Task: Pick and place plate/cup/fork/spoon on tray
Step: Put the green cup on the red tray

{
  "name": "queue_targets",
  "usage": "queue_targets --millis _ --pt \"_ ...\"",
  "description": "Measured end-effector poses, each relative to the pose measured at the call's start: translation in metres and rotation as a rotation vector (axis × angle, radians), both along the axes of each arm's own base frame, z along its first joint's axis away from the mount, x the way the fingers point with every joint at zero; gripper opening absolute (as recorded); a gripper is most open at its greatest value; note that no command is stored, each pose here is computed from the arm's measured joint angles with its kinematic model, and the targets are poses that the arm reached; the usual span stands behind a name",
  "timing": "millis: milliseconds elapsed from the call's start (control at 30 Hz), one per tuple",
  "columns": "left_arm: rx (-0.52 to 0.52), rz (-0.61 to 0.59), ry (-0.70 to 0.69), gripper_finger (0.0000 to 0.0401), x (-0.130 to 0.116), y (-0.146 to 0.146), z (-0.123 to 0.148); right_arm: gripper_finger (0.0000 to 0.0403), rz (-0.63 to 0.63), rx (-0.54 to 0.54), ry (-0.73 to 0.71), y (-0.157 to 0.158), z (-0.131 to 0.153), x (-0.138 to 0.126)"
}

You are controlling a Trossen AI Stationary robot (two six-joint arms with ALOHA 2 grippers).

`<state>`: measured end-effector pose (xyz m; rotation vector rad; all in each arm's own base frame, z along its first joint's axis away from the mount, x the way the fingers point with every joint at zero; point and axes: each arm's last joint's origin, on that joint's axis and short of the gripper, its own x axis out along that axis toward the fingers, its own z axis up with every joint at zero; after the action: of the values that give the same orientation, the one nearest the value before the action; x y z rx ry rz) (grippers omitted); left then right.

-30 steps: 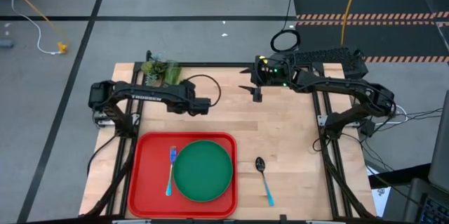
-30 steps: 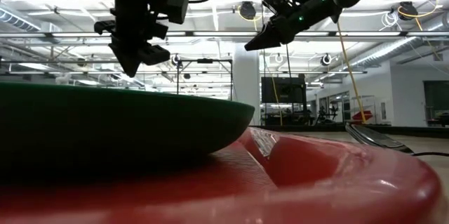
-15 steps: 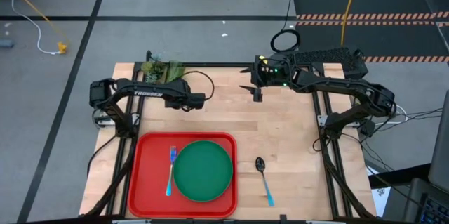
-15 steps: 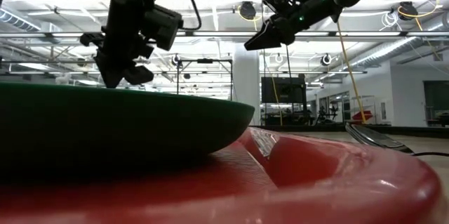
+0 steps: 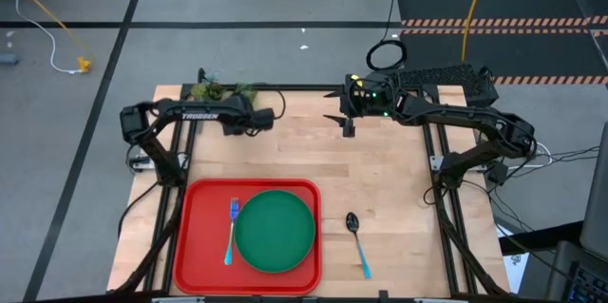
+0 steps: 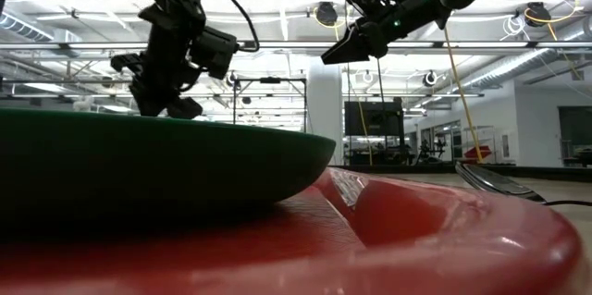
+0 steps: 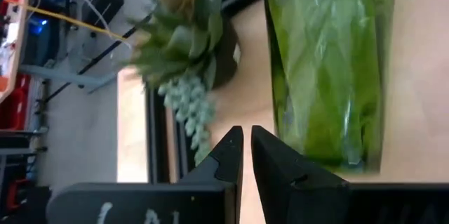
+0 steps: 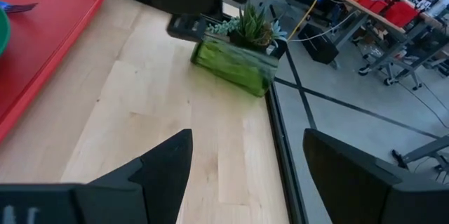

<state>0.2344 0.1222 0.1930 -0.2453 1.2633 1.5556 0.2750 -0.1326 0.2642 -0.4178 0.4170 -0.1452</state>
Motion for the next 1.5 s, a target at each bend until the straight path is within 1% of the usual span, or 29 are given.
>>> queue_targets --millis 167,333,533,767,967,1067,1133,1300,1400,1500 --pt "0.014 -0.035 -0.036 0.0035 0.003 0.015 -0.001 0.0267 -0.002 0.006 -0.002 0.0 0.0 0.0" --pt "-0.002 -0.055 -0.049 0.0035 0.005 0.018 -0.002 0.0267 -0.002 0.009 0.001 0.0 0.0 0.0" --pt "-0.068 -0.119 -0.043 0.0035 0.009 0.011 -0.003 0.0267 -0.003 0.011 0.001 0.0 0.0 0.0" --pt "-0.053 -0.211 -0.08 0.0035 0.022 0.002 -0.003 0.0267 -0.003 0.011 0.0 0.0 0.0 0.0" --pt "-0.006 -0.195 -0.074 0.0035 0.022 0.003 -0.002 0.0267 -0.004 0.011 0.0 0.0 0.0 0.0" --pt "0.045 -0.174 -0.058 0.0035 0.02 0.007 -0.001 0.0267 -0.006 0.018 -0.002 0.0 0.0 0.0" --pt "0.058 -0.162 -0.058 0.0035 0.018 0.013 -0.001 0.0267 -0.007 0.019 -0.001 0.0 0.0 0.0" --pt "0.022 -0.141 -0.06 0.0035 0.012 0.025 -0.004 0.0267 -0.013 0.035 -0.005 0.0 0.0 0.0" --pt "-0.004 -0.136 -0.056 0.0035 0.008 0.025 -0.01 0.0267 -0.015 0.042 -0.001 0.0 -0.001 0.0" --pt "-0.029 -0.16 -0.094 0.0035 0.01 0.023 -0.016 0.0267 -0.015 0.046 0.007 0.0 -0.002 -0.001"
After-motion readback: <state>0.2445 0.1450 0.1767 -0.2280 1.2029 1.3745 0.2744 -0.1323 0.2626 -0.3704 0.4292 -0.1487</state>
